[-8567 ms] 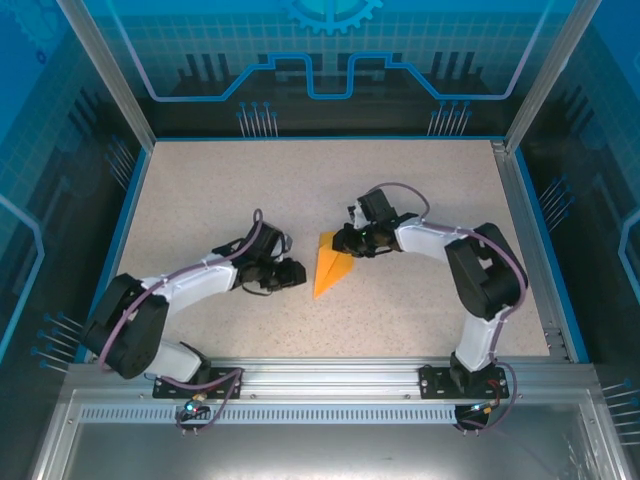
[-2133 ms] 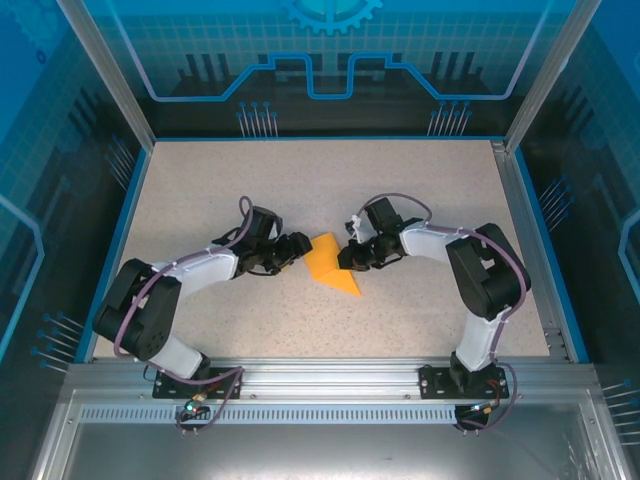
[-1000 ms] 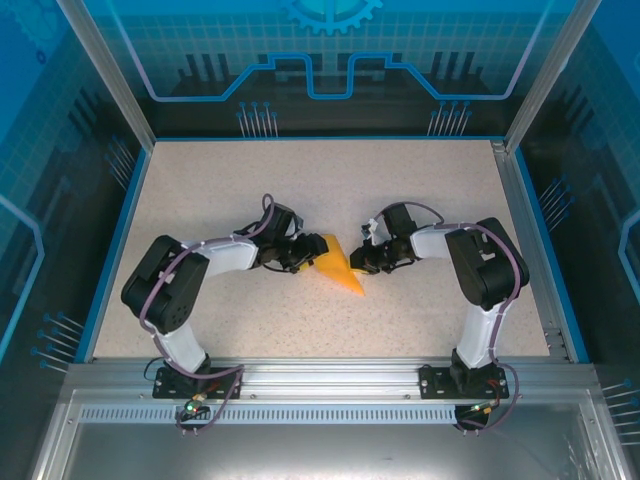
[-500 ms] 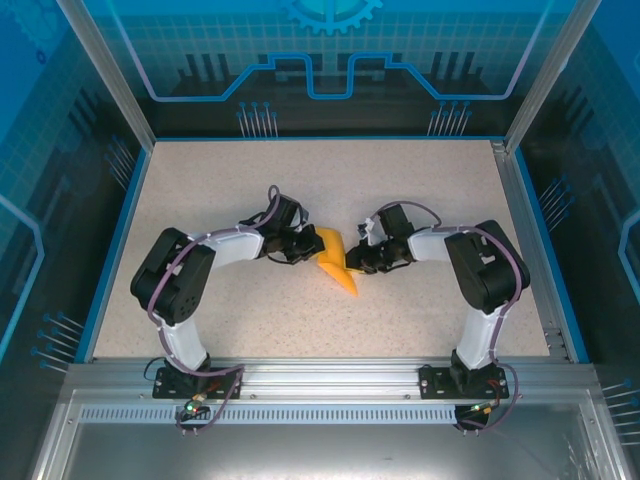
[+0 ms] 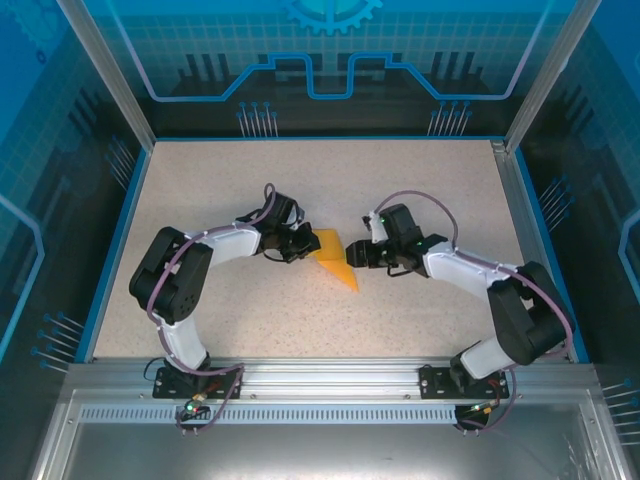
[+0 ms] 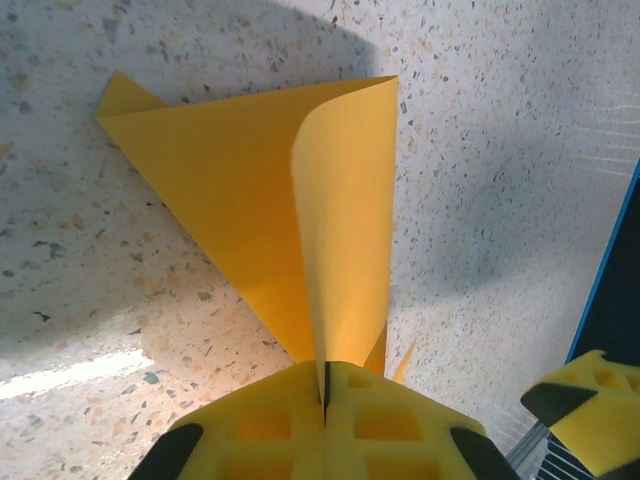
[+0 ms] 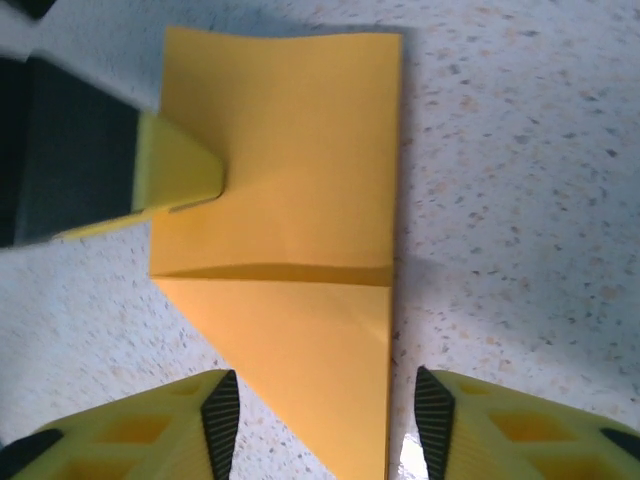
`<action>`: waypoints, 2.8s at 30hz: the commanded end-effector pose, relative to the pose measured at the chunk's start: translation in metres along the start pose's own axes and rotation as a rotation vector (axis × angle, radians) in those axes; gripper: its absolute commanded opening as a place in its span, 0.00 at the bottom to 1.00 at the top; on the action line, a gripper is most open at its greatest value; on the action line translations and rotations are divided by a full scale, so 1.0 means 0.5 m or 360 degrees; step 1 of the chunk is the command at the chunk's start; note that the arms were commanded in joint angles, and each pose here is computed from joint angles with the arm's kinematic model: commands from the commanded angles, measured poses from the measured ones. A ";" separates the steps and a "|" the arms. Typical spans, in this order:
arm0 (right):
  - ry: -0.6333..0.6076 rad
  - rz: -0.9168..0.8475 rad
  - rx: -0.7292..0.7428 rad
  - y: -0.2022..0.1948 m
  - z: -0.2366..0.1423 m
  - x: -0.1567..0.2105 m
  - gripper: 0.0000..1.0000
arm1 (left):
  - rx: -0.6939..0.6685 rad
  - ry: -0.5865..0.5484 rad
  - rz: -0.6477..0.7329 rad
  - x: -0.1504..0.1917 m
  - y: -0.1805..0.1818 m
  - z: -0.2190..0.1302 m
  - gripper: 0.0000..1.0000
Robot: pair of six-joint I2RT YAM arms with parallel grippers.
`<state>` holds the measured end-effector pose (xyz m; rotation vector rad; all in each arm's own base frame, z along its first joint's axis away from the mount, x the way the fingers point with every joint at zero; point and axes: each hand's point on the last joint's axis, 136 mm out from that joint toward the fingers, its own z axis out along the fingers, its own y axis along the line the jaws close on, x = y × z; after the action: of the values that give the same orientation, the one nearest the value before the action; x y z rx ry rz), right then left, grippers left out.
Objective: Fold a paper plane with a square sheet of paper (pick it up from the middle)
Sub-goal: Fold the wing for the fifth time at the center of the table.
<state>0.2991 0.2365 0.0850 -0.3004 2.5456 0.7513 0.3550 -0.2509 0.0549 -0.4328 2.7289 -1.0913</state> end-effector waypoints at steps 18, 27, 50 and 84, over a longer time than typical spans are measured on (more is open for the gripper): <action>0.0125 -0.0892 0.0764 0.064 0.070 0.084 0.36 | 0.0014 0.0015 -0.0008 0.003 -0.002 -0.011 0.05; 0.0155 -0.0962 0.0881 0.059 0.086 0.092 0.36 | 0.0019 0.0004 -0.0016 0.001 -0.005 -0.013 0.05; 0.0171 -0.0943 0.0945 0.052 0.097 0.096 0.19 | 0.0017 0.0023 -0.0012 0.005 -0.003 -0.010 0.06; 0.0162 -0.0902 0.0918 0.051 0.098 0.090 0.09 | 0.0007 0.0010 -0.0012 -0.002 -0.005 -0.022 0.11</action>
<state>0.2697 0.2734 0.0368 -0.8215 2.4400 -0.2505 0.3548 -0.2493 0.0542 -0.4426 2.7324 -1.0915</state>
